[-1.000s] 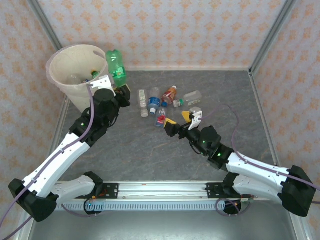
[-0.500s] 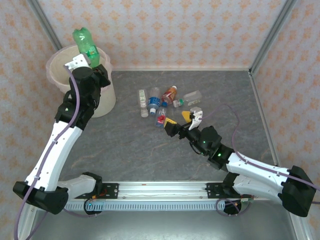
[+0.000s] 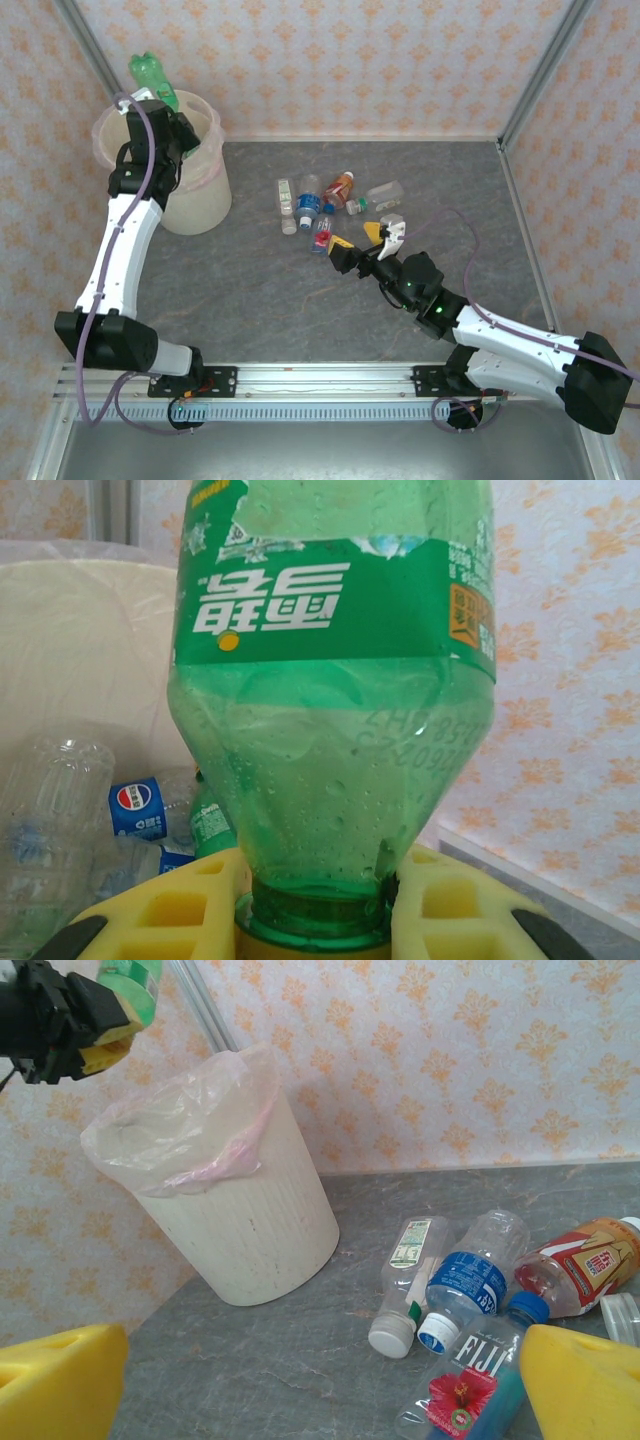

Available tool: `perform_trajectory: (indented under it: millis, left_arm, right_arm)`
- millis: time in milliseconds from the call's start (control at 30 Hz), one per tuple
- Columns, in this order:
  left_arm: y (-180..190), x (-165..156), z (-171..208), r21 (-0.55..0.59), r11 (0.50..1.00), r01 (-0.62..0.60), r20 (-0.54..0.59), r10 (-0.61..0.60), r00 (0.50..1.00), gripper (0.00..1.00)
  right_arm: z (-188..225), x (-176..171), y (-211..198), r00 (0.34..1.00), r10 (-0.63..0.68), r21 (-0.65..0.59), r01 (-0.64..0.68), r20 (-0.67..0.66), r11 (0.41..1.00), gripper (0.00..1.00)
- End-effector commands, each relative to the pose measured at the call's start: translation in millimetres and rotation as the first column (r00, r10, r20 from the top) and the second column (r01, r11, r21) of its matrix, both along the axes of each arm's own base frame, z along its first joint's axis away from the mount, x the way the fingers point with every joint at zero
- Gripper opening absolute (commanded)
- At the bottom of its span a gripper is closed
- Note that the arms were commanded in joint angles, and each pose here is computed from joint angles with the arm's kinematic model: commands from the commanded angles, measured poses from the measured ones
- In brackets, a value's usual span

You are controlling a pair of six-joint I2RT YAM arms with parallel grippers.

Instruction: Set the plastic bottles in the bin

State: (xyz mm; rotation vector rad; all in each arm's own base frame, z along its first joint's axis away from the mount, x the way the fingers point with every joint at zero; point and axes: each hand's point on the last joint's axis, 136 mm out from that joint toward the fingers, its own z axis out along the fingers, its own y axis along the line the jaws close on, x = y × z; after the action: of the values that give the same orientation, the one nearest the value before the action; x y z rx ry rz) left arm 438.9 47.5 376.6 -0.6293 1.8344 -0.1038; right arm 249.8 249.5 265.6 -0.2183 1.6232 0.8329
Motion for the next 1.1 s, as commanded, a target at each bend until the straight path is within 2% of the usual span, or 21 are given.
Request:
perform_trajectory:
  millis: [0, 233, 333, 367, 400, 433, 500, 533, 1000, 1067]
  left_arm:
    - [8, 5, 11, -0.024, 1.0, 0.003, 0.02, -0.003, 1.0, 0.25]
    - [24, 12, -1, -0.048, 0.999, -0.023, -0.01, 0.022, 1.0, 0.28]
    - [25, 12, -3, -0.048, 0.999, -0.021, -0.015, 0.021, 1.0, 0.47]
    - [25, 12, -4, -0.046, 0.999, -0.023, -0.016, 0.022, 1.0, 0.56]
    - [25, 12, -3, -0.047, 0.999, -0.025, -0.014, 0.024, 1.0, 0.7]
    - [25, 11, -3, -0.051, 0.998, -0.026, -0.011, 0.025, 1.0, 0.77]
    - [24, 9, 1, -0.057, 0.998, -0.017, 0.002, 0.017, 1.0, 0.8]
    - [23, 7, 4, -0.063, 0.998, -0.015, 0.012, 0.016, 1.0, 0.86]
    - [5, -17, 20, -0.12, 0.992, 0.036, 0.106, -0.023, 0.994, 0.89]
    - [-4, -19, 21, -0.117, 0.992, 0.053, 0.11, -0.04, 0.993, 0.93]
  right_arm:
    - [6, 0, -4, 1.0, -0.009, 0.023, 0.009, 0.018, 1.0, 1.0]
    - [4, 0, -2, 1.0, -0.004, 0.021, 0.004, 0.012, 1.0, 1.0]
    - [4, 1, -1, 1.0, -0.004, 0.018, 0.004, 0.011, 1.0, 1.0]
    - [4, 1, -1, 1.0, -0.005, 0.019, 0.005, 0.01, 1.0, 1.0]
    - [3, 2, -1, 1.0, -0.007, 0.017, 0.006, 0.01, 1.0, 1.0]
    - [2, 2, -1, 1.0, -0.008, 0.016, 0.008, 0.009, 1.0, 1.0]
    - [3, 2, -1, 1.0, -0.007, 0.018, 0.007, 0.01, 1.0, 1.0]
    - [3, 1, -1, 1.0, -0.006, 0.019, 0.005, 0.009, 1.0, 1.0]
    - [2, 1, -1, 1.0, -0.005, 0.022, 0.005, 0.008, 1.0, 1.0]
    - [3, 1, -1, 1.0, -0.004, 0.024, 0.004, 0.007, 1.0, 1.0]
